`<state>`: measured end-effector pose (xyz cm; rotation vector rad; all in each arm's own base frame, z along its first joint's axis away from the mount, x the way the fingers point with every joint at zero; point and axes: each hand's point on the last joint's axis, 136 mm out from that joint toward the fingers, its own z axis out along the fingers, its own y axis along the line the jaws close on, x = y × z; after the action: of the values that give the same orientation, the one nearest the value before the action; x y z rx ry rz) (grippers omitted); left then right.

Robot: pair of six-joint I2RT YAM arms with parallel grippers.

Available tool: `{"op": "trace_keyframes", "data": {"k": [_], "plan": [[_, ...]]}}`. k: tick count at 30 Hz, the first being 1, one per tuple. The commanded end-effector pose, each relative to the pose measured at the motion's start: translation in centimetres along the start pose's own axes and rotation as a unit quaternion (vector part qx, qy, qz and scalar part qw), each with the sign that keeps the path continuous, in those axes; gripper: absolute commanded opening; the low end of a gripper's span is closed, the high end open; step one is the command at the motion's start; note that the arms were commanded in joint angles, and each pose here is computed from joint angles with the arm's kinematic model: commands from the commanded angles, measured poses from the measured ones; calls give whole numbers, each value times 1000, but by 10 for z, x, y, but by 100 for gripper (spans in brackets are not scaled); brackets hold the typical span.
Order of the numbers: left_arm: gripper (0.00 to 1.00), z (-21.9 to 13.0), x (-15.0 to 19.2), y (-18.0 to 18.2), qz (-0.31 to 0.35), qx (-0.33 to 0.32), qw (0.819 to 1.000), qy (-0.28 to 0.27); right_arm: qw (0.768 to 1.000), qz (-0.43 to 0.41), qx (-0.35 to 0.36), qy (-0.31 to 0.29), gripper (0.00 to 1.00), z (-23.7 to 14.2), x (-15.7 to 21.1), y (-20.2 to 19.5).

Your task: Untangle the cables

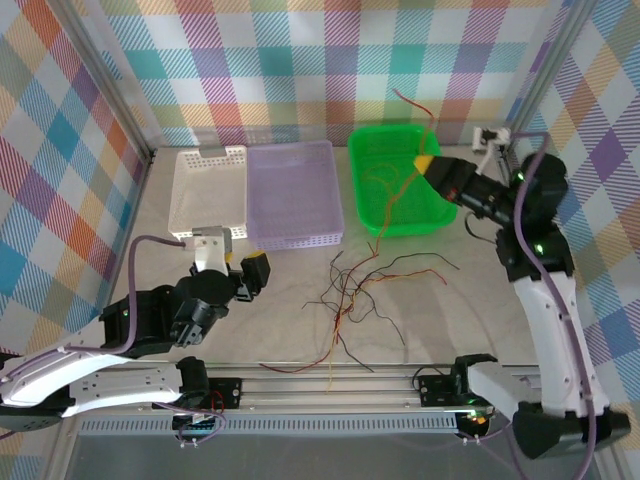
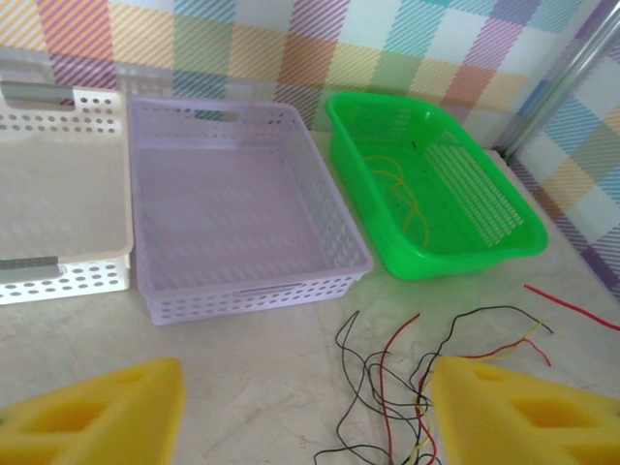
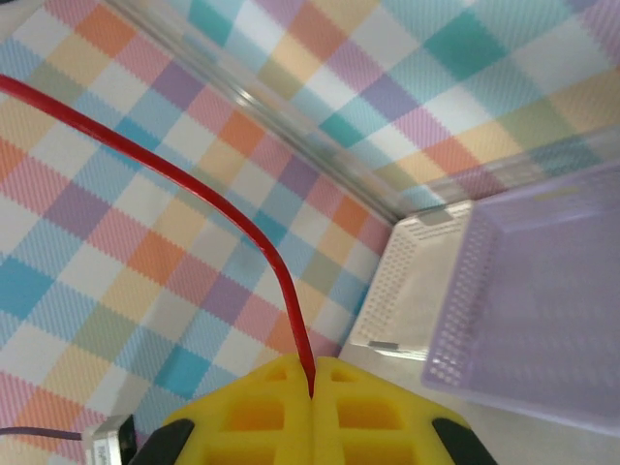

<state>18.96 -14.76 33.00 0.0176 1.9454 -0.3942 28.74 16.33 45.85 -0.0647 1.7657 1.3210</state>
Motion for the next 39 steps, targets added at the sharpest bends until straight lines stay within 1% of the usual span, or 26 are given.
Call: {"op": "trace_keyframes", "data": {"k": [1,4,7,11,13,16,20,22,26,29,31,35,39], "plan": [[80,1,7,16,29,-30,999,2,998,-57,-1,10,0,43,-7,4],[91,1,10,29,58,-55,997,4,998,-65,-1,24,0,86,-12,-6],[100,3,12,39,98,-85,992,6,996,-80,0,39,0,129,-12,-17],[100,10,19,52,159,-124,979,24,994,-87,14,67,0,189,-3,-48],[100,14,24,59,176,-140,974,31,993,-85,24,78,0,212,5,-68],[100,16,28,73,177,-161,971,21,990,-92,41,96,0,247,25,-101],[100,11,23,82,146,-158,977,0,982,-106,80,132,0,285,66,-148],[100,8,21,86,142,-159,977,-9,978,-113,98,146,0,296,87,-167],[100,5,24,94,144,-168,975,-7,968,-113,148,169,0,308,129,-212],[100,6,26,94,145,-165,976,-4,953,-111,196,201,0,311,162,-247],[100,9,29,93,150,-165,975,1,947,-107,209,218,0,312,179,-261],[100,17,36,88,161,-164,973,21,928,-105,256,249,0,314,202,-284],[100,22,40,87,165,-163,972,35,905,-88,308,280,0,312,210,-305]]}}
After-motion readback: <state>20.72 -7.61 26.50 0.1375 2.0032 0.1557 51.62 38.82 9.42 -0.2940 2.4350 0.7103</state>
